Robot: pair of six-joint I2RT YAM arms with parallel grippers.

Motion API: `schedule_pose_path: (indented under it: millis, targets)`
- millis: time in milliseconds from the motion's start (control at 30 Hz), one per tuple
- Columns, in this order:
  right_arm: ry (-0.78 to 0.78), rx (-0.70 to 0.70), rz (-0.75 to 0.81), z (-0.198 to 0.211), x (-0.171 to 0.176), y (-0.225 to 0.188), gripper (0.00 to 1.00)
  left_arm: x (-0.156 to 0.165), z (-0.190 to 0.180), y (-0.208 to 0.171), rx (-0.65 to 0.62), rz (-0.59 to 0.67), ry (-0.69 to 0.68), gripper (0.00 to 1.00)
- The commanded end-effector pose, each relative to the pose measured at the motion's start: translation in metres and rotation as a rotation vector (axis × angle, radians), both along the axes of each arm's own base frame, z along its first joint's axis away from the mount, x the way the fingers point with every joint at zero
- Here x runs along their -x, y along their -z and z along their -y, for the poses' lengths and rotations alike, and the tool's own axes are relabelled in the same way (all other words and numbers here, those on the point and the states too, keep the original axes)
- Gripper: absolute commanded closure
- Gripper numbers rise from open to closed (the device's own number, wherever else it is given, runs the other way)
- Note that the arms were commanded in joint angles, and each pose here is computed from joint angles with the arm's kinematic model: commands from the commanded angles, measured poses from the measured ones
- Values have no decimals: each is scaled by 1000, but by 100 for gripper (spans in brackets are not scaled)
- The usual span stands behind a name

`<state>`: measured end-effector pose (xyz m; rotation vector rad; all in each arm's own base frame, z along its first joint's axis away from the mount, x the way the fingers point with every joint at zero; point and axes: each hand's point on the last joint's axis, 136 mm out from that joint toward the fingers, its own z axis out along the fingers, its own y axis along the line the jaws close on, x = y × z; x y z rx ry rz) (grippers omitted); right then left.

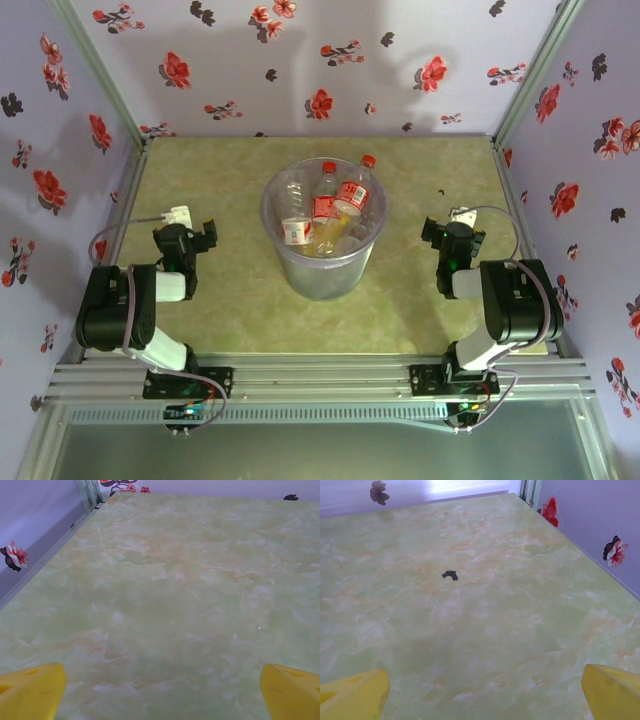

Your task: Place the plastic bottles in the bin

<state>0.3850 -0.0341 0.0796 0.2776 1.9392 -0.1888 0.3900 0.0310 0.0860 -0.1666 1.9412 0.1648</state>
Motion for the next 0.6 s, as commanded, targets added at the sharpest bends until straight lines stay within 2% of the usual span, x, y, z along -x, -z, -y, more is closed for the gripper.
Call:
schedule_pose_path:
  millis: [0,567]
  targets:
    - [1,-8,42,1,-4,-9,1,-4,-1,-10,-14,42,9,0]
    - [15,-4,47,3,-3,-10,1,-5,-1,-11,-18,43,7,0]
